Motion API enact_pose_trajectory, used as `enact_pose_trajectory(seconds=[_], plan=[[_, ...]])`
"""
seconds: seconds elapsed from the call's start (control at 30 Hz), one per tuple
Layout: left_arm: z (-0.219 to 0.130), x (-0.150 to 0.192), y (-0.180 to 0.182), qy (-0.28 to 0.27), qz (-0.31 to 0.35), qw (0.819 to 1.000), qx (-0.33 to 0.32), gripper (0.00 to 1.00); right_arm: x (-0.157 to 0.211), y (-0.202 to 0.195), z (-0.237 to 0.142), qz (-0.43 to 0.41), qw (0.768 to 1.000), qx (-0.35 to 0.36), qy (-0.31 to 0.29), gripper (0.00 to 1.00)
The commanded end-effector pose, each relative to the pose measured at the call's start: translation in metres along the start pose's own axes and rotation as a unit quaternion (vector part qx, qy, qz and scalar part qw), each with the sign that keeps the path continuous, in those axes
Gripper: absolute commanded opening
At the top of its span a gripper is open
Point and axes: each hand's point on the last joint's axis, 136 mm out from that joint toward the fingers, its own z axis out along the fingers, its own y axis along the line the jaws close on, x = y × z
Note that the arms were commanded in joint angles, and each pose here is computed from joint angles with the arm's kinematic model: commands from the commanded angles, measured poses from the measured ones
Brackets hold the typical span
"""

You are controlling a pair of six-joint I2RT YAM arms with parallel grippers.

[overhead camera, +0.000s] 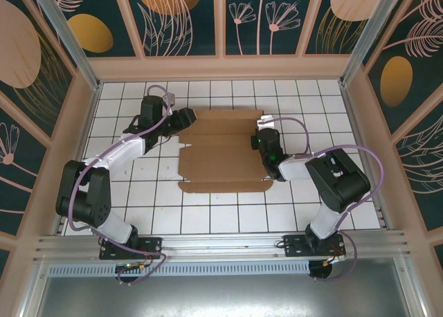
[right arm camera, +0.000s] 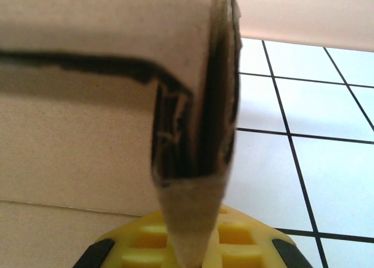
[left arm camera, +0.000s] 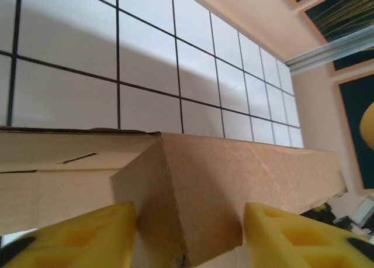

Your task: Fold the paper box

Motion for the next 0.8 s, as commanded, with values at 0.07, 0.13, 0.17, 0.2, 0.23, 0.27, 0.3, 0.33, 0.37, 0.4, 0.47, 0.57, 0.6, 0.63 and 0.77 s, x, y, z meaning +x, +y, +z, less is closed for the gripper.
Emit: enact_pose_trajectory(seconds=[0.07,0.13,0.17,0.2,0.23,0.27,0.3,0.33,0.37,0.4,0.47,0.57,0.6,0.63,0.77], plan=[[0.006,0.003,0.0,-0.013,-0.024,0.998,0.05,0.29,0.015,0.005,0.0,0.011,0.999,-0.018,0.033,0.0],[0.008,0.007,0.003,-0.013,-0.038,0.997,0.06,0.24,0.016,0.006,0.0,0.014,0.999,-0.021,0.035,0.0],[0.009,0.009,0.005,-0.013,-0.046,0.997,0.064,0.23,0.017,0.007,0.0,0.014,0.999,-0.021,0.037,0.0],[0.009,0.009,0.006,-0.014,-0.049,0.996,0.067,0.23,0.017,0.006,0.001,0.015,0.999,-0.019,0.039,0.0],[0.007,0.007,0.008,-0.019,-0.052,0.997,0.063,0.25,0.018,0.004,0.001,0.014,0.999,-0.014,0.04,0.0],[0.003,0.004,0.014,-0.029,-0.055,0.997,0.052,0.29,0.017,0.002,0.001,0.016,0.999,-0.007,0.04,0.0],[-0.004,0.0,0.017,-0.042,-0.054,0.997,0.043,0.36,0.018,0.0,0.0,0.016,0.999,-0.003,0.042,0.0],[-0.011,-0.004,0.022,-0.055,-0.052,0.997,0.029,0.44,0.019,0.0,0.0,0.016,0.999,-0.003,0.045,0.0],[-0.02,-0.009,0.028,-0.069,-0.047,0.996,0.009,0.48,0.019,-0.001,0.0,0.017,0.999,-0.001,0.048,0.0],[-0.028,-0.013,0.032,-0.083,-0.041,0.996,-0.01,0.5,0.02,-0.002,0.0,0.017,0.999,0.002,0.05,0.0],[-0.042,-0.014,0.04,-0.103,-0.022,0.994,-0.041,0.46,0.022,-0.001,0.0,0.017,0.998,0.002,0.054,0.0],[-0.048,-0.003,0.053,-0.102,-0.014,0.993,-0.061,0.37,0.023,0.0,0.0,0.017,0.998,-0.002,0.056,0.0],[-0.046,0.002,0.059,-0.094,-0.016,0.993,-0.069,0.34,0.024,0.0,0.0,0.017,0.998,-0.003,0.058,0.0],[-0.043,0.007,0.066,-0.085,-0.02,0.993,-0.078,0.3,0.025,0.001,0.001,0.017,0.998,-0.004,0.058,0.0],[-0.025,0.021,0.088,-0.049,-0.029,0.993,-0.105,0.28,0.024,0.002,0.0,0.017,0.998,-0.008,0.059,0.0]])
